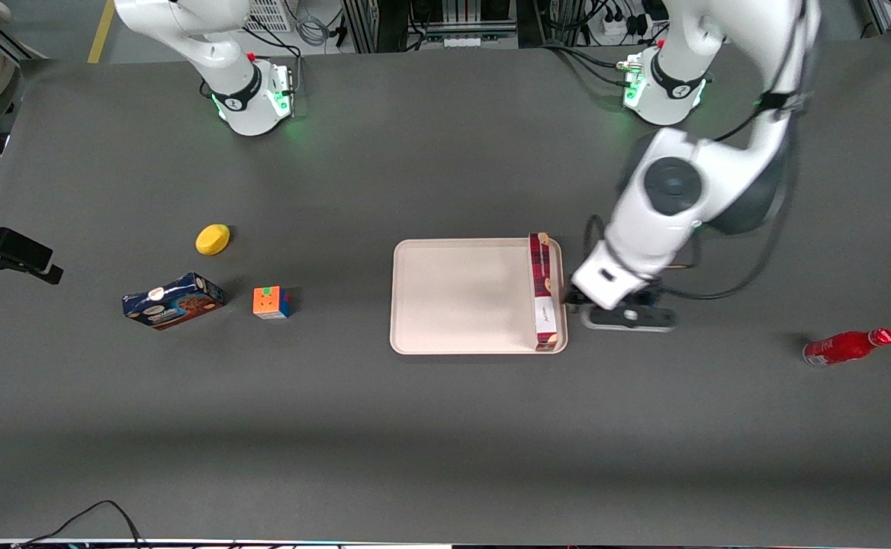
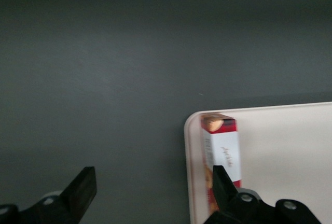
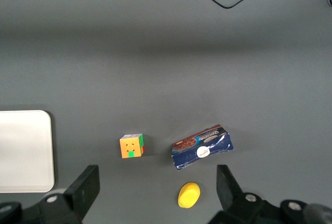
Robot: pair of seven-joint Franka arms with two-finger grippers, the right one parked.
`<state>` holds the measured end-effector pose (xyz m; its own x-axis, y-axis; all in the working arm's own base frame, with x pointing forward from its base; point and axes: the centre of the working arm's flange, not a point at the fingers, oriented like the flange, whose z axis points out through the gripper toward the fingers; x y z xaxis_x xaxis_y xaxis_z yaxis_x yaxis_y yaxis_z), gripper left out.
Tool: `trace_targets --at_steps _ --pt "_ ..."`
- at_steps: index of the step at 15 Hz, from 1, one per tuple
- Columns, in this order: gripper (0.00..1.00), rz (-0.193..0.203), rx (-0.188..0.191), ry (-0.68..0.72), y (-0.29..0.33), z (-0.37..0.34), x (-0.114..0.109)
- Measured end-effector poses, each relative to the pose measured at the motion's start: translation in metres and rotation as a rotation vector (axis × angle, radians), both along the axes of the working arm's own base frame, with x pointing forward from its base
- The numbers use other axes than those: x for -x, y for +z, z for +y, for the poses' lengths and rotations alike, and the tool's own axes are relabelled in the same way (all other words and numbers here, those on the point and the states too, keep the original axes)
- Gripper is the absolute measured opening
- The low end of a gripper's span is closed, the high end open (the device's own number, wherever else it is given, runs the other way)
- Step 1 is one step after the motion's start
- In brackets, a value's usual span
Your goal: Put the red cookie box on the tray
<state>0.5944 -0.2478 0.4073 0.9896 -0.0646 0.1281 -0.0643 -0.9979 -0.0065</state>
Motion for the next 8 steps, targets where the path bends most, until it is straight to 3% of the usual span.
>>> trace_targets --at_steps 3,5,8 --pt "1.0 0.023 -0.001 -0.022 0.053 0.059 -0.026" --pt "1.0 0.011 -0.001 -0.038 0.081 0.1 -0.035" --pt "1.0 0.015 -0.002 0.002 0.126 0.16 -0.027"
